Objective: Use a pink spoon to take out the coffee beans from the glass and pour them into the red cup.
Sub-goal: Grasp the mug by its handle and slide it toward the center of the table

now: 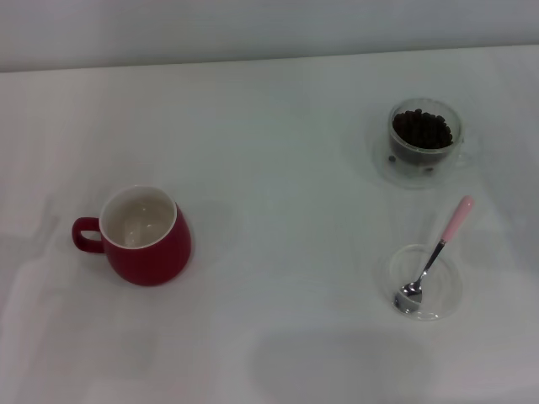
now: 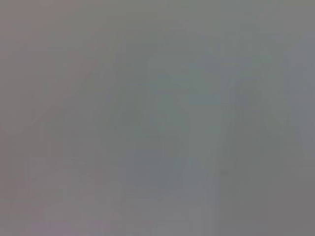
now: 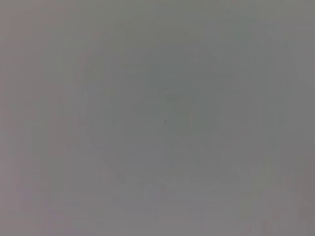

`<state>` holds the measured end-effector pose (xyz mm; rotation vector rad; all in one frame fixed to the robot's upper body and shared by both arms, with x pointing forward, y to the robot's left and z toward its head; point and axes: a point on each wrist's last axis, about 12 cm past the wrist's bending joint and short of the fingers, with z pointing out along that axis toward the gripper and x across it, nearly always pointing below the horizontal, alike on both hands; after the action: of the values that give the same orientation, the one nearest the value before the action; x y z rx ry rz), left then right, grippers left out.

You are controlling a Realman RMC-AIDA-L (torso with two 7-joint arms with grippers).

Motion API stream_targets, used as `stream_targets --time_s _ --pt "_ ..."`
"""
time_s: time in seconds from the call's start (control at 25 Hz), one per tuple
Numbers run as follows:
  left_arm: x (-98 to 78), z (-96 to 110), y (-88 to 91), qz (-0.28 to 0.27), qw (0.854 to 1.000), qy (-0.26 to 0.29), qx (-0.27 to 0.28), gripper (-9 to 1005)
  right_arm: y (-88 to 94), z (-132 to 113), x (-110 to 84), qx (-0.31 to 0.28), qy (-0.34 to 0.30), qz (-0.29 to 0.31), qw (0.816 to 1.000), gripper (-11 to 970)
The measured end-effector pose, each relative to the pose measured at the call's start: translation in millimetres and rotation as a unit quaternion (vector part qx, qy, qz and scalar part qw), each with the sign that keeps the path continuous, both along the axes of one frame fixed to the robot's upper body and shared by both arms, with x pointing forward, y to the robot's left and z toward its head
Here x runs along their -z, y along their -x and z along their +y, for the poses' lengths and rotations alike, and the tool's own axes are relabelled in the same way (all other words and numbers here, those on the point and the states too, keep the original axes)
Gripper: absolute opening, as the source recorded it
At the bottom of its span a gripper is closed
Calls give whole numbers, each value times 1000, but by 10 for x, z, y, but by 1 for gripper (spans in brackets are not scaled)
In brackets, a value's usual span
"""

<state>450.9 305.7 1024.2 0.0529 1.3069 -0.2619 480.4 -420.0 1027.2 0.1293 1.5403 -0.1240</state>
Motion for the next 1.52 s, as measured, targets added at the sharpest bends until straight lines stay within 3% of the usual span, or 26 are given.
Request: stream_targets --time_s 0.44,0.64,1.04,1.24,1.52 --pt "33 -26 19 12 1000 1 5 878 5 -12 -1 3 0 0 1000 765" --pt "90 -77 120 27 999 -8 35 879 24 -28 3 7 1 1 1000 765" --pt "316 -113 528 96 994 -8 53 879 21 -91 -15 16 11 5 1000 765" --pt "430 -158 596 141 988 -7 55 878 -34 -82 -36 10 16 6 1000 765" --pt "554 -195 561 195 978 -28 70 878 -70 -60 -51 3 19 5 1000 765"
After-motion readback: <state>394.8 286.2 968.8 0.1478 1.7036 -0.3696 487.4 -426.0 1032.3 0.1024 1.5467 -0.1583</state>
